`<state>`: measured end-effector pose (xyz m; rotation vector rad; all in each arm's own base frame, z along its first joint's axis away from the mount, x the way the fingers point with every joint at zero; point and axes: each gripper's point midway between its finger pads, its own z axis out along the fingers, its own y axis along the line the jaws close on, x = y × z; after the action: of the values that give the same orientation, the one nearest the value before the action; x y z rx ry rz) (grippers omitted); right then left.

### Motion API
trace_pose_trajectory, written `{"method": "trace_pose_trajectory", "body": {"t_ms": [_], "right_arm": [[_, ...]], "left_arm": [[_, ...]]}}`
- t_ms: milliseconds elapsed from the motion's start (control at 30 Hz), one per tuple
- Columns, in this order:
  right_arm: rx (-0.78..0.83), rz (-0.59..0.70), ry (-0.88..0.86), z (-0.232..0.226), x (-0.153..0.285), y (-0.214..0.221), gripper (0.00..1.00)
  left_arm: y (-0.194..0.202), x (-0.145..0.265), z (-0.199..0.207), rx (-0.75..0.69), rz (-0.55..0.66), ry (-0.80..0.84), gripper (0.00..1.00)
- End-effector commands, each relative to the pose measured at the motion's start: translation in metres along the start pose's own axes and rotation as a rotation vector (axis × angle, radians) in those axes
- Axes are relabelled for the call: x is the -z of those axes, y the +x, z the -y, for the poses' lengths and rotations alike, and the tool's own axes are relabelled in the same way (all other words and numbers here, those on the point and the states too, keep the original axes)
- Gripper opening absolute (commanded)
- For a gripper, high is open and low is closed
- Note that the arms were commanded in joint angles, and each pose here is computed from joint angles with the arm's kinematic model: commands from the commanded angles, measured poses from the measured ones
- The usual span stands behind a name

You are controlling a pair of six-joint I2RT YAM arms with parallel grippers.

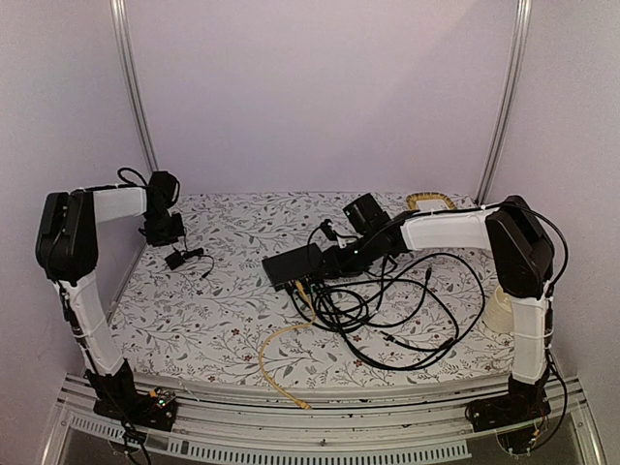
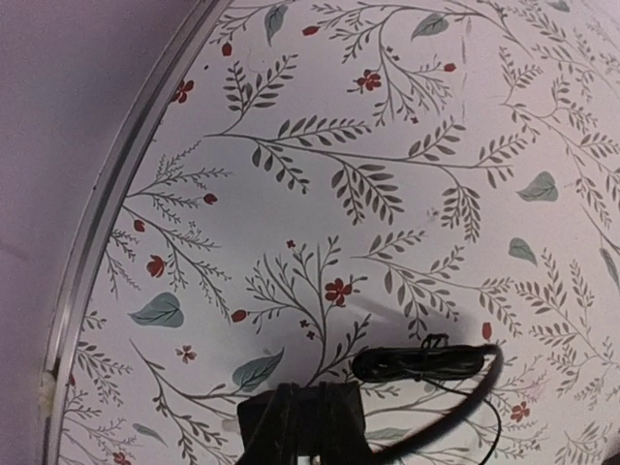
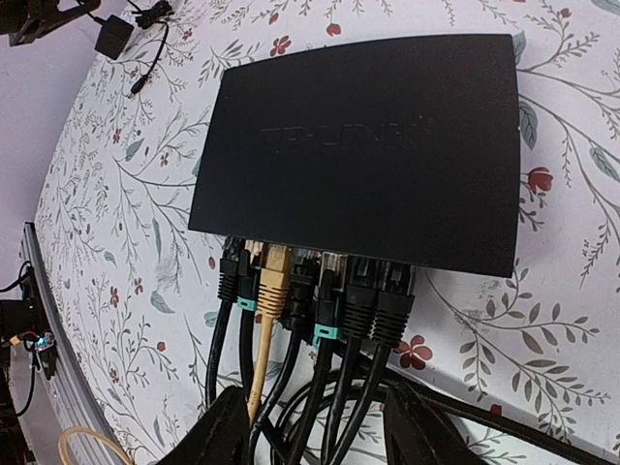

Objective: Pull the plug from the switch port
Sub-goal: Place the connector at the corner of the board.

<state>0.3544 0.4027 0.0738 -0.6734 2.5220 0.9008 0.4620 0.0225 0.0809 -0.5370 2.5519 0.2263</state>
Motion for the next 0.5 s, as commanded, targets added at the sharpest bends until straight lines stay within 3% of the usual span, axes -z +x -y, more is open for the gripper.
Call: {"method": "trace_pose_trajectory", "body": {"t_ms": [0, 100, 200, 467], "right_arm": [[0.003, -0.008, 0.025, -0.001, -0.004, -0.003, 0.50], [0.003, -0.004, 0.027, -0.002, -0.004, -0.005, 0.51], [0.005, 0.002, 0.028, -0.003, -0.002, -0.007, 0.51], [0.015, 0.042, 0.034, -0.008, 0.009, -0.017, 0.51]], "left_arm": [[-0.015, -0.011, 0.011, 0.037, 0.004, 0.088, 0.25], [-0.007, -0.025, 0.013, 0.051, -0.038, 0.109, 0.48], [-0.007, -0.027, 0.016, 0.063, -0.051, 0.131, 0.61], [-0.016, 0.014, 0.021, 0.115, -0.019, 0.200, 0.74]]}}
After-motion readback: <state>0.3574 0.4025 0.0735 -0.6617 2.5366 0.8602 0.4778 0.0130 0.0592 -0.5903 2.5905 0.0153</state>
